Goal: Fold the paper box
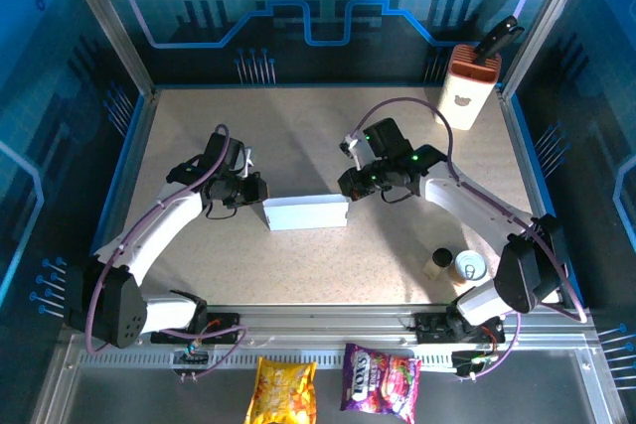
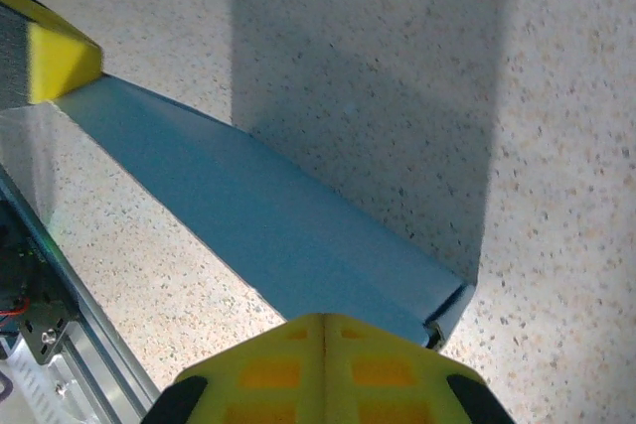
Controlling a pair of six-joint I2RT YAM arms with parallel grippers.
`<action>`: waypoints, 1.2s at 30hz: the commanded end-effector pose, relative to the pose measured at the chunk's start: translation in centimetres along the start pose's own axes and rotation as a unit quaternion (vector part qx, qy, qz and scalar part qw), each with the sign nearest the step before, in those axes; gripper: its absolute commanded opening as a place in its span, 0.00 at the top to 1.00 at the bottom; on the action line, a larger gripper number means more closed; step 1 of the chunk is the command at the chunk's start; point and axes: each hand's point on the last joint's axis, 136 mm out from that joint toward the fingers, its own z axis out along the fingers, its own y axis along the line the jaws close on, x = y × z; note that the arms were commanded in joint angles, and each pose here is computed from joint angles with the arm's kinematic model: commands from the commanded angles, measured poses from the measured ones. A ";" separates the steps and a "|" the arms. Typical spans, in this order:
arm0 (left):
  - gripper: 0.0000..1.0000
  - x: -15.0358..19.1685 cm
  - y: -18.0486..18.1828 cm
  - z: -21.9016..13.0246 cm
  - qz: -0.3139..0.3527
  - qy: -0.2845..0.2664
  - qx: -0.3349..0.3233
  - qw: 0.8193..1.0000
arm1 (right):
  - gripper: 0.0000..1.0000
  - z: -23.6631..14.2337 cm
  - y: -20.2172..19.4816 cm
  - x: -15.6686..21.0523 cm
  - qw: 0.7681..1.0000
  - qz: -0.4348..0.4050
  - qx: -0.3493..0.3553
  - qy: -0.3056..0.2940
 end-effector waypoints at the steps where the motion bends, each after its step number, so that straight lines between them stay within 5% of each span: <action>1: 0.85 3.7 2.7 1.4 -0.019 0.067 -0.053 0.996 | 1.00 1.1 -1.3 2.3 0.998 0.050 0.014 0.036; 9: 0.85 3.3 2.3 0.9 -0.016 0.058 -0.048 0.997 | 1.00 2.6 -2.2 4.2 0.996 0.058 0.026 0.061; 16: 0.77 1.0 -0.3 -3.0 -0.011 0.006 -0.014 1.000 | 1.00 3.0 -2.6 4.9 0.995 0.063 0.032 0.072; 22: 0.83 0.9 -3.2 -4.6 -0.012 0.008 0.048 0.999 | 1.00 3.1 -2.6 5.3 0.995 0.062 0.034 0.075; 31: 0.94 2.2 -3.2 -2.3 -0.012 0.040 0.054 0.998 | 1.00 3.1 -2.7 5.5 0.994 0.061 0.039 0.078; 36: 0.96 4.8 -0.3 0.6 -0.029 0.075 0.016 0.997 | 1.00 2.9 -2.7 5.5 0.994 0.064 0.040 0.077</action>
